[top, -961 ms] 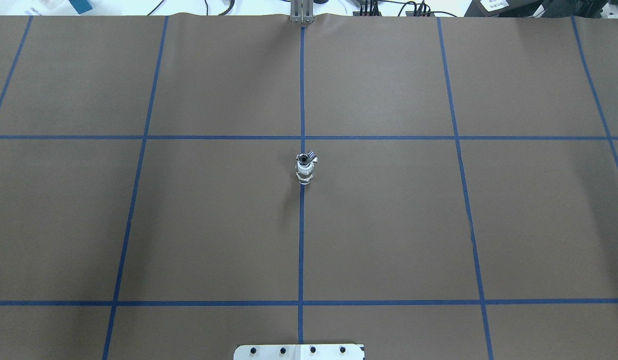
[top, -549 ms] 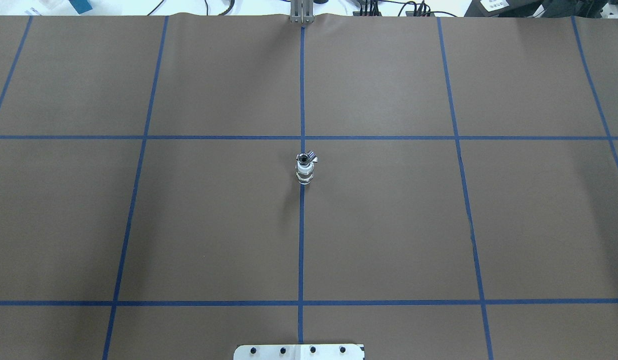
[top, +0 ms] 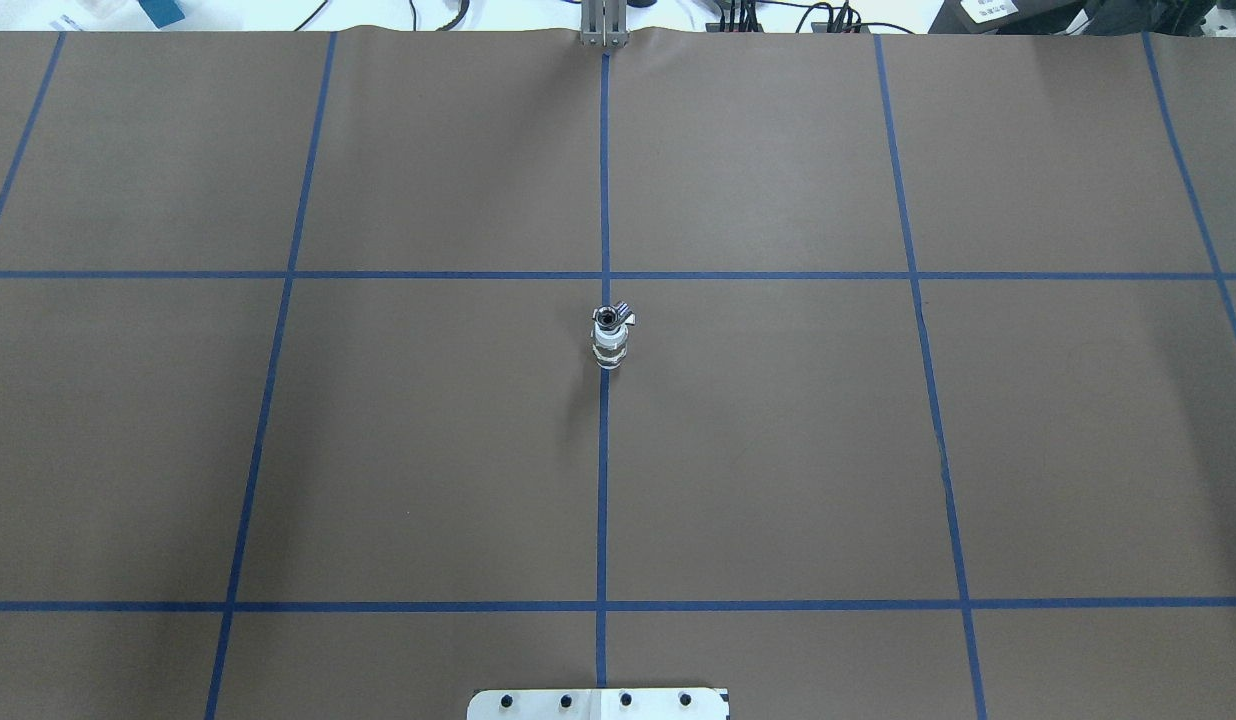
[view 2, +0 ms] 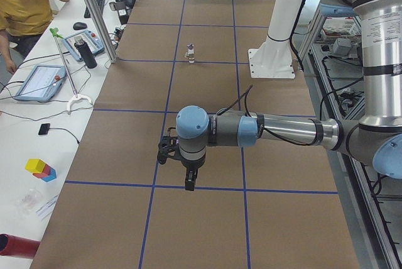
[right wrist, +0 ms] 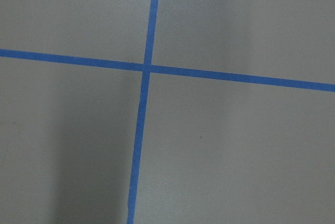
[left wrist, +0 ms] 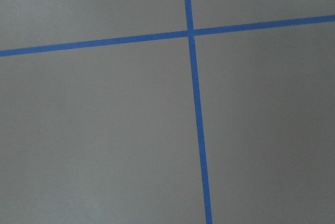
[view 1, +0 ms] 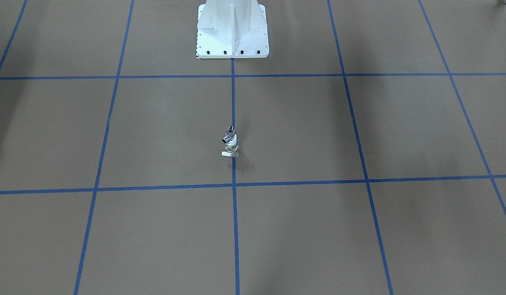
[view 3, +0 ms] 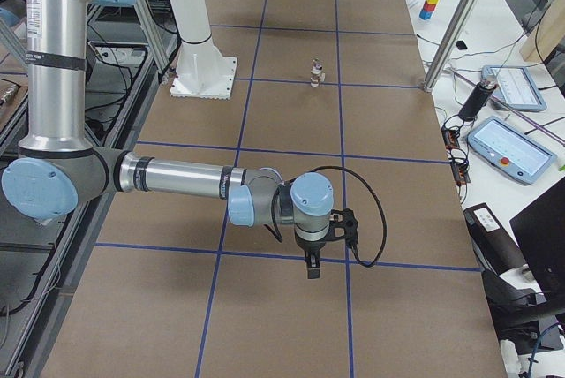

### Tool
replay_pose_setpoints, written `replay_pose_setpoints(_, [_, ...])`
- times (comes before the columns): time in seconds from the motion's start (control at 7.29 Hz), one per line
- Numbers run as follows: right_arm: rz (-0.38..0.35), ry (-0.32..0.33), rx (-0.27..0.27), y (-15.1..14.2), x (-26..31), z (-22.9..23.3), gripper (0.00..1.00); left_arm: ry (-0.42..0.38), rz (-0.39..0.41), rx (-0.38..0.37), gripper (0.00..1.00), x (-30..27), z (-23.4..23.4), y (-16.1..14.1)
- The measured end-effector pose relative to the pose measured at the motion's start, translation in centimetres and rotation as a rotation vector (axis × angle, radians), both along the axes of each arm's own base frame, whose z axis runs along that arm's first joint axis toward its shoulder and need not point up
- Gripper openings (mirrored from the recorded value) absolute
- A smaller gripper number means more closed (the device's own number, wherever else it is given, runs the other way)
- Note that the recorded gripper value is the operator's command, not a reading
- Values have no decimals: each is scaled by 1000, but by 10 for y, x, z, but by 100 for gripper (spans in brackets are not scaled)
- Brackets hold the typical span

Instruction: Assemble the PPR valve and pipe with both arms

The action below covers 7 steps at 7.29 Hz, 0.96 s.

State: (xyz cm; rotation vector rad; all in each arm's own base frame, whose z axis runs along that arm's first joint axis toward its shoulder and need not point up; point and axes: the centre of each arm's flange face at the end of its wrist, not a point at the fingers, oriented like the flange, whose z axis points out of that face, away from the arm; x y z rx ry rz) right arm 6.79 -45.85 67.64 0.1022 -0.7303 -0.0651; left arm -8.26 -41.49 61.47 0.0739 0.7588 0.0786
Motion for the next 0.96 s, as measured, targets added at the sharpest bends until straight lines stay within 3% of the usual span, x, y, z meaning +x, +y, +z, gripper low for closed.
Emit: replay_pose_setpoints(0.96, [0, 1, -2, 0, 0, 1, 100, -20, 0, 1, 100, -1, 1, 0])
